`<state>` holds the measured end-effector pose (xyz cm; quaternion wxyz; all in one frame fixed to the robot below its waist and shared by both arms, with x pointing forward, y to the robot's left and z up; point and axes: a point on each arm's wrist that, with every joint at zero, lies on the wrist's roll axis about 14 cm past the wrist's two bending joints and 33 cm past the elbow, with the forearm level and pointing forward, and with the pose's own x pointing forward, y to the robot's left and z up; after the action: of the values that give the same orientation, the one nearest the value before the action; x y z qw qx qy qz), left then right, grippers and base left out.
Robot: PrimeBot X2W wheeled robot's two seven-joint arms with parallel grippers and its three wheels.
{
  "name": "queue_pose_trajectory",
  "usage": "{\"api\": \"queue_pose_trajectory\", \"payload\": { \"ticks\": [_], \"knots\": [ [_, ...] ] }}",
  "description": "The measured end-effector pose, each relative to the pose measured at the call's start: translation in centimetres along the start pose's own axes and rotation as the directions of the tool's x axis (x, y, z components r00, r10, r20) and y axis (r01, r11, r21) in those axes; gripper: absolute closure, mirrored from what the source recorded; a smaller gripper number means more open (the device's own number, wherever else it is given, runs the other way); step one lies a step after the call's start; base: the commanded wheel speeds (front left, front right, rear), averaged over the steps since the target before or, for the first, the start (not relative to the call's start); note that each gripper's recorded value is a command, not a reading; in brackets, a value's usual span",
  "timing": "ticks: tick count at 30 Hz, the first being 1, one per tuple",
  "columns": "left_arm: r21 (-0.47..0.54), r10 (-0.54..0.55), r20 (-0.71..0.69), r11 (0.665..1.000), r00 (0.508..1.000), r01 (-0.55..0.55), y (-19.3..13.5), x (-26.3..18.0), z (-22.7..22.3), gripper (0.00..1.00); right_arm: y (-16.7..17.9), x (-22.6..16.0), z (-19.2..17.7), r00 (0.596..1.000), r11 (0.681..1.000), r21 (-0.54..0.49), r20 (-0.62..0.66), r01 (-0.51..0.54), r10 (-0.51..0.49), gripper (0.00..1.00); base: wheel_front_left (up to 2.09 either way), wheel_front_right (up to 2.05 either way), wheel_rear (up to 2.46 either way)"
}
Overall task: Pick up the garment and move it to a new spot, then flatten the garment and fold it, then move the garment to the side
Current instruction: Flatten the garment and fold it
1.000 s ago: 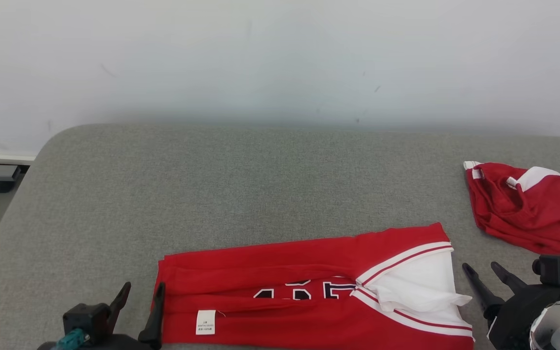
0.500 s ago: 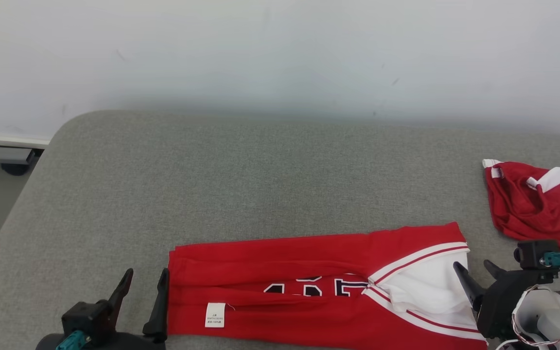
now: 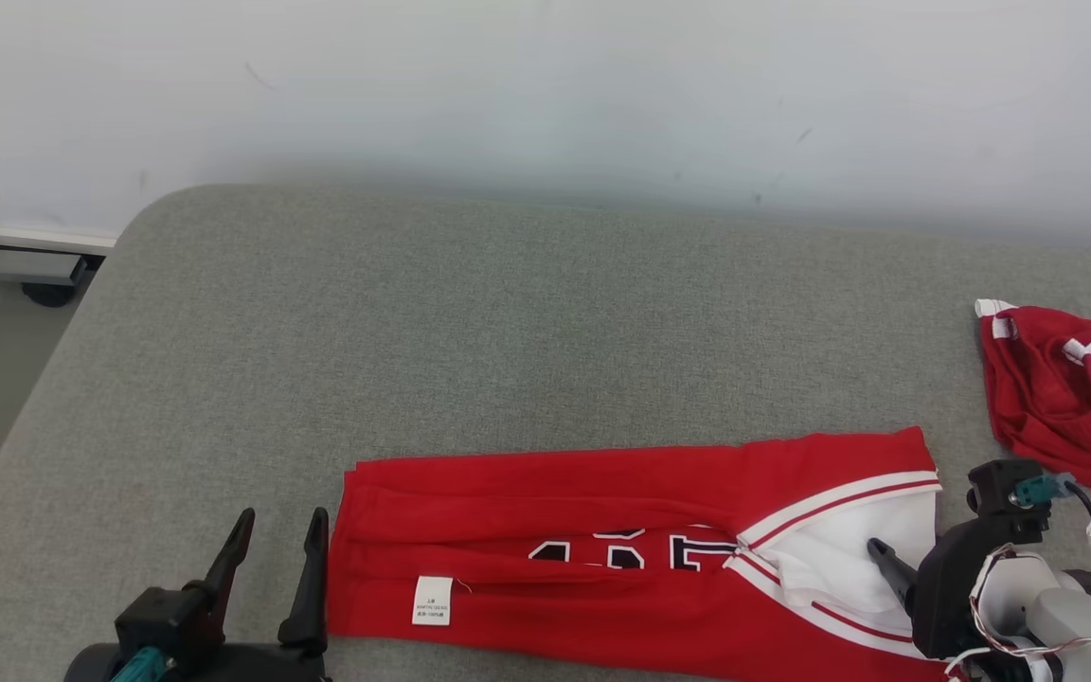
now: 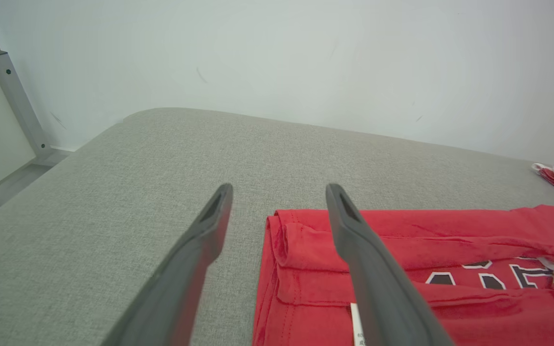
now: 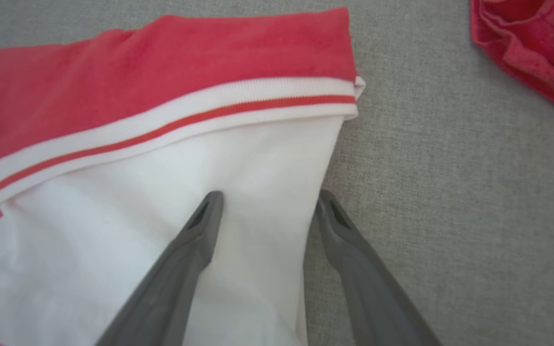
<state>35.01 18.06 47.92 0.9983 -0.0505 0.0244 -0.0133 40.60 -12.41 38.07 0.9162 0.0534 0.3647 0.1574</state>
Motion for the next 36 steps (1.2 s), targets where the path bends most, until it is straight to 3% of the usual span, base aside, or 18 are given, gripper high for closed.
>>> {"api": "queue_pose_trajectory", "payload": {
  "ticks": [1,2,3,4,5,15,23,28,36],
  "knots": [
    [0.007,0.000,0.004,1.000,1.000,0.000,0.0,0.0,0.1,0.00,0.0,0.1,-0.1,1.000,1.000,-0.003,-0.012,-0.001,0.001,0.00,0.00,0.00,0.00],
    [0.011,0.002,0.005,1.000,1.000,-0.002,0.1,0.0,0.1,0.00,0.0,0.1,-0.2,1.000,1.000,-0.002,-0.020,-0.001,0.001,0.13,0.00,0.00,0.00],
    [0.011,0.004,0.001,1.000,1.000,-0.004,0.1,-0.2,-0.1,0.00,-0.1,0.1,-0.3,1.000,1.000,0.005,-0.029,0.001,-0.001,0.56,0.00,0.00,0.00],
    [0.009,0.009,-0.004,1.000,1.000,-0.009,0.2,-0.3,-0.3,0.00,-0.3,0.2,-0.5,0.999,1.000,0.008,-0.042,0.008,-0.008,0.82,0.00,0.00,0.00],
    [0.009,0.013,-0.001,1.000,1.000,-0.013,0.3,-0.2,-0.2,0.00,-0.4,0.2,-0.6,0.999,1.000,0.008,-0.048,0.011,-0.011,1.00,0.00,0.00,0.00],
    [0.001,0.021,0.005,1.000,1.000,-0.021,0.2,0.1,-0.1,0.00,-0.6,0.2,-0.3,0.998,1.000,0.014,-0.059,-0.002,0.003,1.00,0.00,0.00,0.00],
    [-0.009,0.027,-0.003,1.000,1.000,-0.027,0.2,-0.1,-0.4,0.00,-3.2,-0.9,1.4,0.999,1.000,0.008,-0.014,0.031,-0.030,1.00,0.00,0.00,0.00],
    [-0.015,0.007,0.007,1.000,1.000,-0.007,-0.6,0.1,-0.1,0.00,-1.1,-1.6,3.1,0.996,0.993,0.080,0.047,-0.083,0.080,1.00,0.00,0.00,0.00],
    [-0.027,-0.014,0.014,1.000,1.000,0.015,-1.6,0.2,0.0,0.00,2.9,-3.2,6.1,0.958,0.944,0.179,0.127,-0.277,0.257,1.00,0.00,0.00,0.00]
  ]
}}
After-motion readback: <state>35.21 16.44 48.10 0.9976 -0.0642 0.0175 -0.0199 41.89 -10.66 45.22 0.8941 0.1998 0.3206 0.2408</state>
